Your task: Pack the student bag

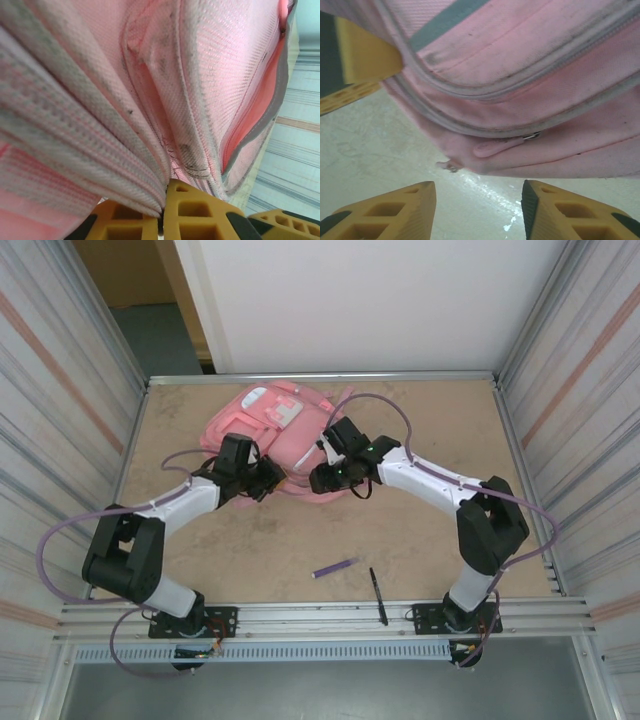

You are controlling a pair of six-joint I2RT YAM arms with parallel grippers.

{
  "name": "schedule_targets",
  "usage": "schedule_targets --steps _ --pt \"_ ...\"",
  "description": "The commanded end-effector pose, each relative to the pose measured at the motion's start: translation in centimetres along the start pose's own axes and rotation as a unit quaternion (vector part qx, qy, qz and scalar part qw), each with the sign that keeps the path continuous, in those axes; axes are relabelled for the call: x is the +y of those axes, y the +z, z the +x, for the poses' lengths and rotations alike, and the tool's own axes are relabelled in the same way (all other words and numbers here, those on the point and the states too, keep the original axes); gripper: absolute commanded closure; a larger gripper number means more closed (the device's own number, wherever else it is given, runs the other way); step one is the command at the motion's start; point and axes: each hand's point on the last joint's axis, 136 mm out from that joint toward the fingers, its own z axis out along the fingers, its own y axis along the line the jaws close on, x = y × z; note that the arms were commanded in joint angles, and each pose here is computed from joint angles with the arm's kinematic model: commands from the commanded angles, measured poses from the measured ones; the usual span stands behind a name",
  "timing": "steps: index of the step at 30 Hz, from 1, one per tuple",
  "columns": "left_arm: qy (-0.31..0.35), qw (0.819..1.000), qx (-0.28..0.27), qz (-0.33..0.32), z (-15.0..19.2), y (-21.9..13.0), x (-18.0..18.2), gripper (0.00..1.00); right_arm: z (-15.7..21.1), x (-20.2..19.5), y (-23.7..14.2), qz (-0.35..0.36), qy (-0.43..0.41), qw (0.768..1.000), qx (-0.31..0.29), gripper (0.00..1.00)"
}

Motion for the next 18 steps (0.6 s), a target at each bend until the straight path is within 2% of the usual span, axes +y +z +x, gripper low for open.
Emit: schedule_targets --steps 1,5,8,13,15,18 --pt "0.032 0.996 0.003 0.078 0.4 -1.6 -4.0 1.0 0.4 0.0 1.1 0.028 0.006 1.0 0.009 0.57" --pt "0.025 0.995 0.009 0.097 0.8 -1.5 -4.2 1.0 -0.1 0.2 2.3 0.037 0.023 0.999 -0.006 0.66" --pt "0.018 0.995 0.015 0.099 1.2 -1.4 -3.8 1.0 -0.1 0.3 2.7 0.038 0.036 0.998 -0.018 0.62" --pt "0.021 0.995 0.008 0.1 1.6 -1.9 -3.1 1.0 -0.5 1.0 0.2 0.025 0.05 0.998 -0.036 0.57" --pt "0.021 0.995 0.006 0.099 1.7 -2.1 -2.8 1.0 -0.8 0.9 -0.9 0.022 0.055 0.997 -0.048 0.61" --pt "0.025 0.994 0.001 0.104 1.8 -2.5 -2.9 1.0 -1.1 0.7 -1.4 0.009 0.059 0.997 -0.051 0.73"
